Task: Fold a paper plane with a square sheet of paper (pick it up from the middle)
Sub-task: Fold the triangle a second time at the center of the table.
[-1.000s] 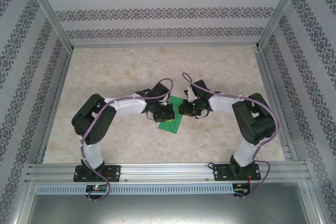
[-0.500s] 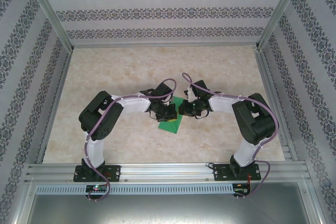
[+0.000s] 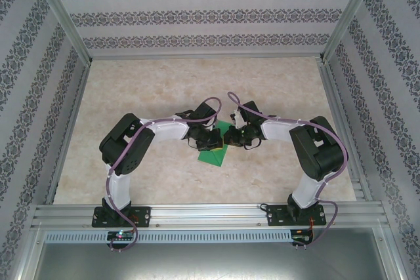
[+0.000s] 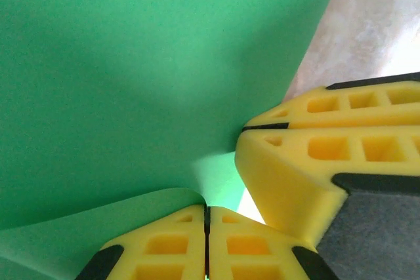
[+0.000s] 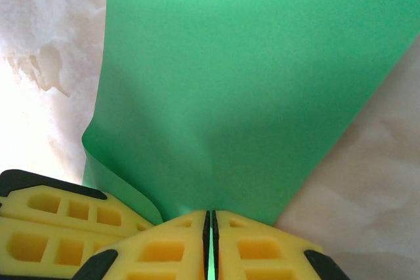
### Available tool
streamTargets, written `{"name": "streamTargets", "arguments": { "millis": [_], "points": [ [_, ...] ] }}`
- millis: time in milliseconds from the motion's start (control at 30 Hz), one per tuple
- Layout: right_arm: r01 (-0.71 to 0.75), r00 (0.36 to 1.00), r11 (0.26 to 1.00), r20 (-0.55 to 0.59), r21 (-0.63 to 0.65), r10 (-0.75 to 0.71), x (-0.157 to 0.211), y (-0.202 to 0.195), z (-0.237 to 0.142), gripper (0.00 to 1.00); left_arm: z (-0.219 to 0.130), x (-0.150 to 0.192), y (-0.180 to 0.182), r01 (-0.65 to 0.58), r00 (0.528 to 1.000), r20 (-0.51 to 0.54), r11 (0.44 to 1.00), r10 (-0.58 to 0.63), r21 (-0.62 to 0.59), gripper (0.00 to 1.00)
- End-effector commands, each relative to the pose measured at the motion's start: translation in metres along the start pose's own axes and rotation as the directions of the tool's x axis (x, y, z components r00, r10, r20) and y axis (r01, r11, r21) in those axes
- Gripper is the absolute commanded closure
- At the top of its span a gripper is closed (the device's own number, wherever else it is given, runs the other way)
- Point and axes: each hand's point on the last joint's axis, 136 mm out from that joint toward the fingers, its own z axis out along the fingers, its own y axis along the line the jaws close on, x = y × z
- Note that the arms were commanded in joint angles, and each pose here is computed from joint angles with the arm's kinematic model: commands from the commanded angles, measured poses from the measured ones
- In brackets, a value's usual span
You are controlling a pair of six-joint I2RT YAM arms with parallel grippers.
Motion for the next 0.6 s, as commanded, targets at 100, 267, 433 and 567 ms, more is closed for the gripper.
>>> {"name": "streamTargets", "arguments": {
  "millis": [100, 267, 433, 567],
  "points": [
    [0.002, 1.0, 1.0, -0.027, 0.002, -0.001, 0.007, -0.007, 0.006, 0.89, 0.007, -0.003, -0.012, -0.036, 0.999, -0.003, 0.999, 0.036, 0.032, 0.91],
    [0.002, 1.0, 1.0, -0.016, -0.003, -0.002, 0.004, -0.004, 0.001, 0.88, 0.013, 0.002, 0.0, -0.031, 0.999, -0.024, 1.0, 0.031, 0.003, 0.9],
    [0.004, 1.0, 1.0, 0.005, 0.0, -0.004, -0.002, -0.002, -0.006, 0.87, 0.016, 0.004, 0.005, -0.029, 0.999, -0.035, 1.0, 0.028, -0.008, 0.9],
    [-0.001, 1.0, 1.0, 0.025, 0.005, 0.001, -0.011, -0.004, -0.011, 0.86, 0.017, 0.005, 0.006, -0.031, 0.999, -0.038, 0.999, 0.03, -0.012, 0.9]
  ]
}}
